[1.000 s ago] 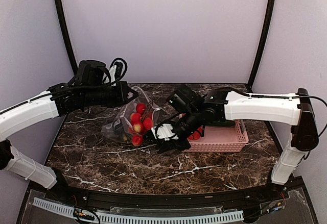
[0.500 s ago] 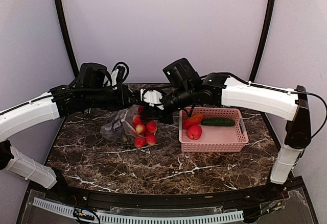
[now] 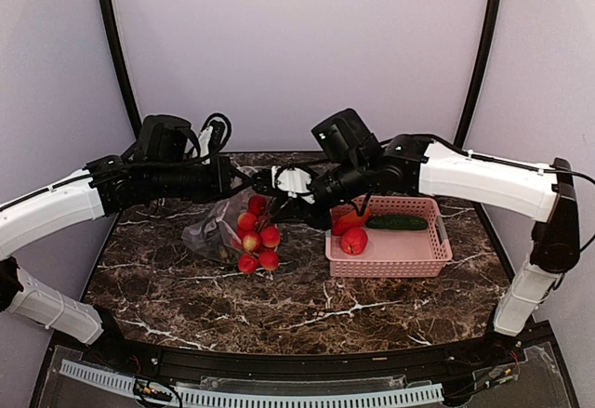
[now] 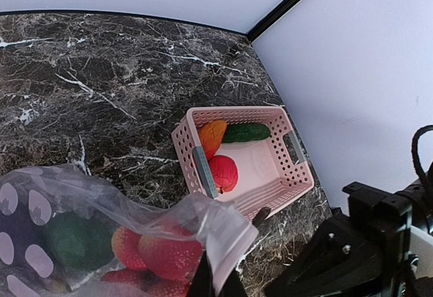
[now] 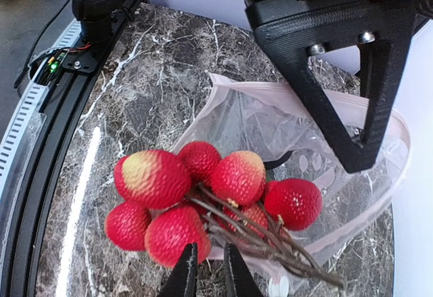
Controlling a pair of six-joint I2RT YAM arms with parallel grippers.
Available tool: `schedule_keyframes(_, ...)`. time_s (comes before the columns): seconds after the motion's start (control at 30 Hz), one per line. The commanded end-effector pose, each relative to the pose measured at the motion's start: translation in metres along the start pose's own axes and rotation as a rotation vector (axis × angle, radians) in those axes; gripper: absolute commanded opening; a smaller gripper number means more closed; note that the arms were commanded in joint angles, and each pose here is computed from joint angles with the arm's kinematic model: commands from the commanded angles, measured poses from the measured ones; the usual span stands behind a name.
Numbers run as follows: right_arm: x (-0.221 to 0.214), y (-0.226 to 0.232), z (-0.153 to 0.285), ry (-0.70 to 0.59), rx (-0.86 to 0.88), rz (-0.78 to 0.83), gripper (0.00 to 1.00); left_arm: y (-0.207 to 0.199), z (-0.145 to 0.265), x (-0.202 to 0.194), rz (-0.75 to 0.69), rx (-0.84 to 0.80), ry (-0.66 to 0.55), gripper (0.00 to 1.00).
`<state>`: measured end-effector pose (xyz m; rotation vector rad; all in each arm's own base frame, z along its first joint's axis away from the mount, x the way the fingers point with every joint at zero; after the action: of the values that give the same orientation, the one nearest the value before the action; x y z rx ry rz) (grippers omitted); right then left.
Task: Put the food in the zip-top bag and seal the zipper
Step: Adjust the fake fruit in the zipper food storage bag.
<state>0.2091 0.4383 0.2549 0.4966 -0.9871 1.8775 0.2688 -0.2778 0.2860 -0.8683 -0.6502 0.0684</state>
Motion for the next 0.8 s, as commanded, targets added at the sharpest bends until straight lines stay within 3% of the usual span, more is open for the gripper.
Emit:
schedule_keyframes(0.0, -0.014, 0.028, 0.02, 0.02, 0.063, 0.081, 0.13, -0.003, 0.008, 0.004, -0.005, -0.017, -0.023, 0.01)
schedule_keyframes(0.33, -0.037, 0.088, -0.014, 0.051, 0.263, 0.156, 0.12, -0.003, 0.004, 0.004, 0.002, -0.011, -0.015, 0.01)
schedule_keyframes(0.57, -0.024, 0.091, -0.035, -0.011, 0.273, 0.155, 0.17, -0.003, 0.002, 0.004, 0.015, -0.01, -0.01, 0.01)
schedule_keyframes(0.77, -0.002, 0.058, -0.047, -0.057, 0.138, 0.126, 0.17, -0.002, -0.001, 0.002, 0.025, -0.009, 0.001, 0.01)
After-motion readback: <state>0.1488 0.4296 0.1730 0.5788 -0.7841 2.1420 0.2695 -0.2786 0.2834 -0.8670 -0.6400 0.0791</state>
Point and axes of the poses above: each gripper's point midway between its finger pads, its own z axis back along the fingers, its own y axis along the line the jaws close on, x = y × z, the point moved 2 cm from there along z, back along the fingers, and after that the axes turned 13 degrees about z, right-handed, at the moved point
